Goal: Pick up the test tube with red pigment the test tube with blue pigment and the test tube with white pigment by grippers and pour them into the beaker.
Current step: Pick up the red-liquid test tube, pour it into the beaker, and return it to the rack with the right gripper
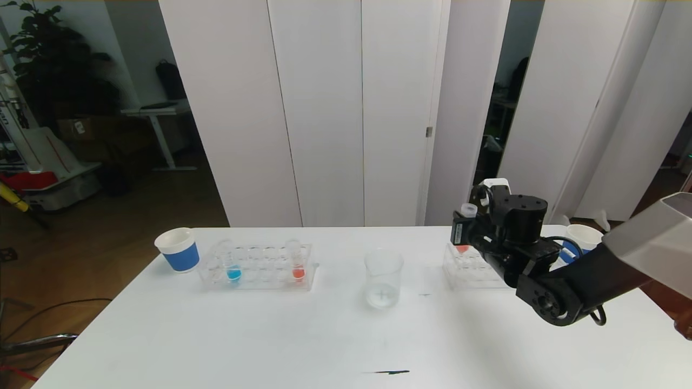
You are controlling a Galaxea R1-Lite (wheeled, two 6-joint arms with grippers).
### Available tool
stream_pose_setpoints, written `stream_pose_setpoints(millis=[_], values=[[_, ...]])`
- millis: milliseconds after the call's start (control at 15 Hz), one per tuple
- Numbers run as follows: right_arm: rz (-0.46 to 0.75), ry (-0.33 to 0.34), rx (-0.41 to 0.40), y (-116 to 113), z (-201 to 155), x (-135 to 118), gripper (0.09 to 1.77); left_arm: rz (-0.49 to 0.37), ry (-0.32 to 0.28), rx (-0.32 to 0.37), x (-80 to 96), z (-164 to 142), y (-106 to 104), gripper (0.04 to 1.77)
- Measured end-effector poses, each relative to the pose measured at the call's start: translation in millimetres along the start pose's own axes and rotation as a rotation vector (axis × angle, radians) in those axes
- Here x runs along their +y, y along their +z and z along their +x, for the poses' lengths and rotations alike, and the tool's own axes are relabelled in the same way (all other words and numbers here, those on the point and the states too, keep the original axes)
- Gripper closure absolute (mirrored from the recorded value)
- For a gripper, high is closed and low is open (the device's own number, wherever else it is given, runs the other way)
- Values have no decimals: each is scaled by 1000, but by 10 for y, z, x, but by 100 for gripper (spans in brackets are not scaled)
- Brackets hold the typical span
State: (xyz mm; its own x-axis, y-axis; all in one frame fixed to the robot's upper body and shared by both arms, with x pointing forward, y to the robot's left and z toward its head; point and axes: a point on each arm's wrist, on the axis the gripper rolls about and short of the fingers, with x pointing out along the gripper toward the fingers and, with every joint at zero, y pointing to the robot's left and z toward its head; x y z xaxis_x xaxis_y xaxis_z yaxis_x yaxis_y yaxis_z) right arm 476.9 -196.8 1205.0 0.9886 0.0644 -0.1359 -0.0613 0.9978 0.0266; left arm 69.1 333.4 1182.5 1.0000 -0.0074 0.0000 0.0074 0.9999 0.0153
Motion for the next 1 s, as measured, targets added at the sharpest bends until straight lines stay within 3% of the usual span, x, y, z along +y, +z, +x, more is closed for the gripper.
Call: stream_pose_setpoints(millis=[133,333,533,667,867,1000], values=[[1,8,-6,198,42,20,128,0,0,0,0,0,0,6],[3,77,-4,543,156,71,128,0,0,0,0,0,0,6],[14,189,-76,924,284,83,128,0,0,0,0,0,0,6],[-21,309,-152,1144,356,121,128,0,0,0,0,0,0,6],[-145,462,-220,1224,418,219,128,0,0,0,0,0,0,6],[-209,509,-235,1136,473,260,128,0,0,0,0,0,0,6]])
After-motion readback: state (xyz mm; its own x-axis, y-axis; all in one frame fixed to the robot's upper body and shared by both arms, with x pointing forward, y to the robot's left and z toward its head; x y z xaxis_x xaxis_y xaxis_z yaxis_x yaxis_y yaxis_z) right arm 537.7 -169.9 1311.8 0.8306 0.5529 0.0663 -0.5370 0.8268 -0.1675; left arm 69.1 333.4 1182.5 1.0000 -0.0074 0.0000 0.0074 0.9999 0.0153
